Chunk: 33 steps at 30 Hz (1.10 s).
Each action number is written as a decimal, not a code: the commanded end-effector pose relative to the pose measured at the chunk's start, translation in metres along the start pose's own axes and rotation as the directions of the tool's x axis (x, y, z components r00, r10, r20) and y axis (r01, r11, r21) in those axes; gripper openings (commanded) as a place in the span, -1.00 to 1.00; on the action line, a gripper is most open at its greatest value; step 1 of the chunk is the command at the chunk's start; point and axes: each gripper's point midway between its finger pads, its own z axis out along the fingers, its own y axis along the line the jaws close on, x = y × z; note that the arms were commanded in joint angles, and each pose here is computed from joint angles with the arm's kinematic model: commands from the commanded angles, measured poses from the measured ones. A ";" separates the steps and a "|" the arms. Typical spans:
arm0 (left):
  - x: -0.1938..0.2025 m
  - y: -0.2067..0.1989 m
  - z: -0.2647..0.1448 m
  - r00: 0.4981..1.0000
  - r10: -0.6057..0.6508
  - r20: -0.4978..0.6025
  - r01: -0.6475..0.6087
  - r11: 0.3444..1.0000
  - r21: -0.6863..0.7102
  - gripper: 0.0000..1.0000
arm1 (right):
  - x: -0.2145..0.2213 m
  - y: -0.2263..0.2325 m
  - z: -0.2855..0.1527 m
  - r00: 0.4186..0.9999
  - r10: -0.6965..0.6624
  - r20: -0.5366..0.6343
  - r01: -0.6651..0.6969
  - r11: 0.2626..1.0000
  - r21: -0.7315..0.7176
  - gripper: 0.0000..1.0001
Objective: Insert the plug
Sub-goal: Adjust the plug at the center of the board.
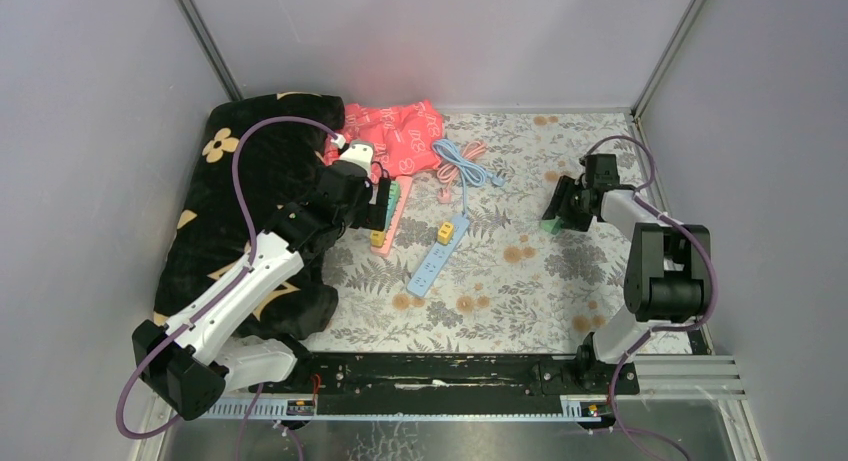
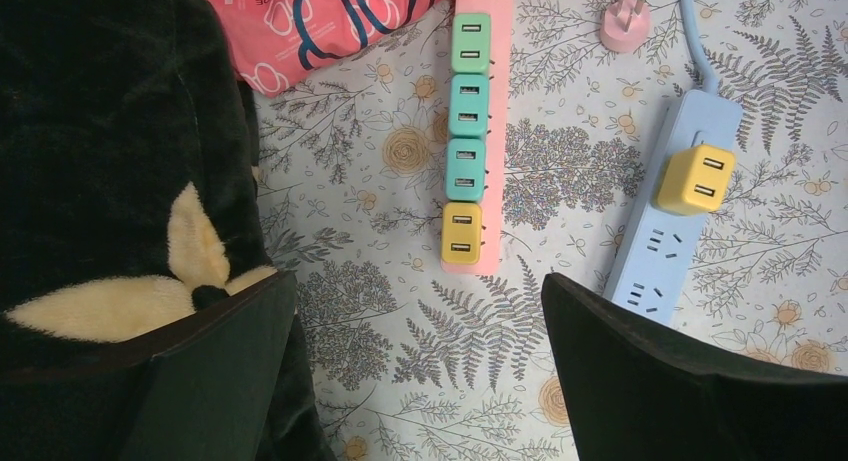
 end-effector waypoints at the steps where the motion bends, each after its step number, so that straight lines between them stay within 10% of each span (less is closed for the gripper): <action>1: -0.008 -0.003 0.006 0.999 -0.016 0.035 0.015 1.000 0.019 1.00 | 0.008 0.029 -0.019 1.000 -0.026 -0.011 0.025 0.993 -0.111 0.22; 17: -0.008 -0.002 0.005 0.999 -0.015 0.037 0.014 1.000 0.018 1.00 | -0.004 0.000 -0.020 0.971 -0.236 0.043 0.234 0.971 0.058 0.78; 33: -0.008 -0.002 0.005 0.999 -0.013 0.036 0.013 1.000 0.018 1.00 | 0.020 0.007 0.009 0.894 -0.447 -0.042 0.444 0.894 -0.060 0.76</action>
